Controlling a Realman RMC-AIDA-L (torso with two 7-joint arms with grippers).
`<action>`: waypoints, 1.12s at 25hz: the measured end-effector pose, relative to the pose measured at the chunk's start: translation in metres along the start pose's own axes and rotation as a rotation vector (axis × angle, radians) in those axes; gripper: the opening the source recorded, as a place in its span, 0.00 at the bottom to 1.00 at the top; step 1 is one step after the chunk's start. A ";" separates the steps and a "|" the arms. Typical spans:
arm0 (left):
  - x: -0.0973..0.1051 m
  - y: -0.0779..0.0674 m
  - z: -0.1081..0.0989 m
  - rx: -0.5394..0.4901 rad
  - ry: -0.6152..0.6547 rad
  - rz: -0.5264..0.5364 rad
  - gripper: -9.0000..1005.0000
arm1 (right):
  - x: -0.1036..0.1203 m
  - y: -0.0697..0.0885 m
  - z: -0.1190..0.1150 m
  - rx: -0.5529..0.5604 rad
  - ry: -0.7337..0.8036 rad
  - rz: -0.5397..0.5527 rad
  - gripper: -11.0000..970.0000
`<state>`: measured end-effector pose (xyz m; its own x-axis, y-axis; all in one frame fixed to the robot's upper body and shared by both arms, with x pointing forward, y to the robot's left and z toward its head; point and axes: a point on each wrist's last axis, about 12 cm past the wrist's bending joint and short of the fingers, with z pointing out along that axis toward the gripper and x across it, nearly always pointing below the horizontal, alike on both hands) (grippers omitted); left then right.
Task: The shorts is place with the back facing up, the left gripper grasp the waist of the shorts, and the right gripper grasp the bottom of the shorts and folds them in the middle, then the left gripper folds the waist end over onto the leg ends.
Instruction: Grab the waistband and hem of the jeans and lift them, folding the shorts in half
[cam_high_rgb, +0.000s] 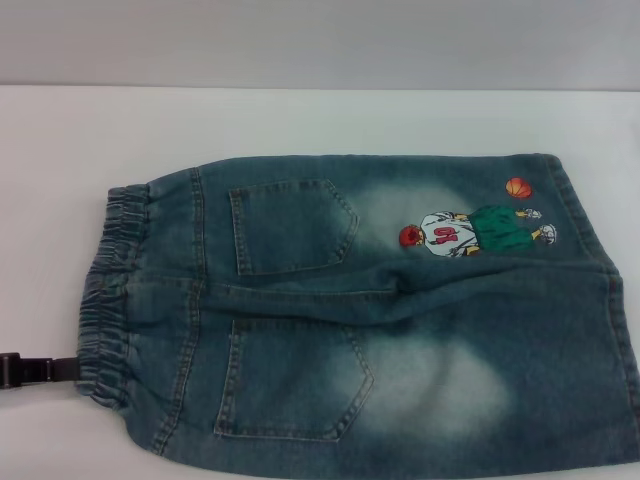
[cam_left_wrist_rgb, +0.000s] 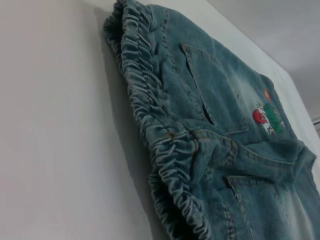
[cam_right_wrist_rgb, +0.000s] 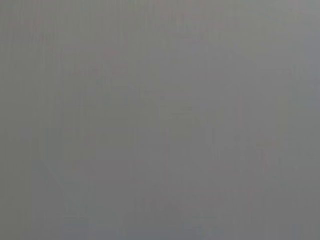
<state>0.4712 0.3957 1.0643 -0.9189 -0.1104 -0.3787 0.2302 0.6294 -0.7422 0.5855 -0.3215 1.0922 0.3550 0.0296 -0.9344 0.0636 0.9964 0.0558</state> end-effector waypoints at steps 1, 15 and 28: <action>0.000 0.000 0.000 0.001 0.000 0.001 0.01 | 0.000 0.000 0.000 0.000 0.000 0.000 0.62; -0.005 -0.002 -0.002 0.003 0.003 -0.001 0.10 | -0.001 -0.001 0.002 0.003 -0.003 -0.002 0.62; -0.009 -0.001 -0.009 -0.014 0.003 -0.046 0.42 | -0.001 -0.001 0.002 0.003 -0.003 0.000 0.62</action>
<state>0.4761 0.4034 1.0734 -0.9294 -0.1367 -0.3427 0.1834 0.6348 -0.7506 0.5872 -0.3224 1.0939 0.3580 0.0293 -0.9333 0.0666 0.9962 0.0568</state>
